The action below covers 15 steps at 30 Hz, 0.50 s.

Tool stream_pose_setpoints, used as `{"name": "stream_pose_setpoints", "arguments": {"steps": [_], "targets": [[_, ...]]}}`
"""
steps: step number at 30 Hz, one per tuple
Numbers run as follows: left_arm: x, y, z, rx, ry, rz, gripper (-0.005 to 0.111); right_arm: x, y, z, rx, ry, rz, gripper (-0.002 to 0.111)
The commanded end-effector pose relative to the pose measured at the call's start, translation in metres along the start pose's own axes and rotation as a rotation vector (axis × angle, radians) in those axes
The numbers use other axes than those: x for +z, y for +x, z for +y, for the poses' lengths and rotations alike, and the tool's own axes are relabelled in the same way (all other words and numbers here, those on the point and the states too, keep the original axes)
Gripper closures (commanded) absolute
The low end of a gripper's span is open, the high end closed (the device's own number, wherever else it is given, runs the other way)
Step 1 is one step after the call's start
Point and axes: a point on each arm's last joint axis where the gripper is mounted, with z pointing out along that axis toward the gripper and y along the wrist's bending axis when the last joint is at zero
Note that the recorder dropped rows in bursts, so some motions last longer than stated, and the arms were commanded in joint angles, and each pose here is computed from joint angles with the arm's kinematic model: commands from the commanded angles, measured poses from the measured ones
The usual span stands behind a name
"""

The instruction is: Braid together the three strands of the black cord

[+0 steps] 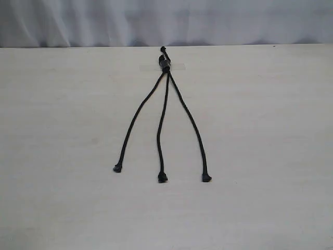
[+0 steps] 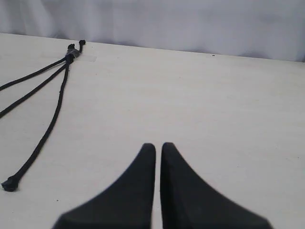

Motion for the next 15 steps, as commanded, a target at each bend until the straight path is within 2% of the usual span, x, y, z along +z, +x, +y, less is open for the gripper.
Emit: {"name": "stream_pose_setpoints", "arguments": {"steps": [1,9,15], "targets": [[0.0,0.001,0.0,-0.008,-0.002,-0.005,0.107,0.0,0.0,-0.001,-0.012,0.009,-0.014,0.104],[0.0,0.001,0.0,-0.008,-0.002,-0.005,0.107,0.0,-0.001,-0.001,-0.028,0.015,-0.022,0.104],[0.0,0.001,0.0,-0.008,-0.002,-0.005,0.107,-0.001,-0.014,-0.001,-0.029,0.017,-0.161,0.104]]}}
